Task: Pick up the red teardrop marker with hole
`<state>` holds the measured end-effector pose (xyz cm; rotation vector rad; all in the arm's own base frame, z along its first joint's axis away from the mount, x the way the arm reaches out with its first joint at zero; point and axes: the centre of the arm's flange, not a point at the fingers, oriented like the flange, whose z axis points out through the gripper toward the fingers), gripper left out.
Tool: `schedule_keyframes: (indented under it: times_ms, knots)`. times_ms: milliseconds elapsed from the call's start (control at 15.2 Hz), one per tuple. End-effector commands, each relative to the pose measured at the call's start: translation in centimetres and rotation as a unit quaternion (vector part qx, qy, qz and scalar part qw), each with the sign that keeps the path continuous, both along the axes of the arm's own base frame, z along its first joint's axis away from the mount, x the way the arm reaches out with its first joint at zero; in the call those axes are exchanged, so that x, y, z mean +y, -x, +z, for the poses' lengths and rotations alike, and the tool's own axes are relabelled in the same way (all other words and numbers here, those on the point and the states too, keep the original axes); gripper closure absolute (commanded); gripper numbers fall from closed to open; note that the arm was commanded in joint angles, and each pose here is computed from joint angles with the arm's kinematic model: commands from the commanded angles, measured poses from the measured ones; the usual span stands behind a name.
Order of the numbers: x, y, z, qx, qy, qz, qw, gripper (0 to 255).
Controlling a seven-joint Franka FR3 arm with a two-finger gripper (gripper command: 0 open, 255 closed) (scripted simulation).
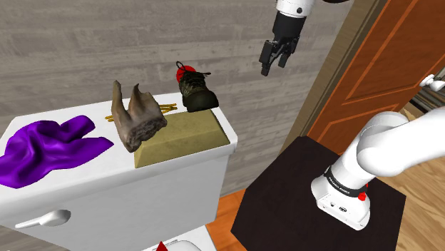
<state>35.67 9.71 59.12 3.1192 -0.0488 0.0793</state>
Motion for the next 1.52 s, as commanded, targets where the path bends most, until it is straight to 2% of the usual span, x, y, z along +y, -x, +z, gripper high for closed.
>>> schedule_keyframes:
  times_ms: [0,594,1188,1452]
  knots:
    - [2.4,-1.0,-0.2,-0.013,0.004,-0.008,0.9999,0]
    - [12.9,-6.3,-0.7,-0.067,0.024,-0.039,0.9967,0]
    - [22.9,-12.2,-1.0,-0.121,0.044,-0.070,0.9893,0]
    - [23.4,-12.4,-2.6,-0.123,0.044,-0.071,0.9889,0]
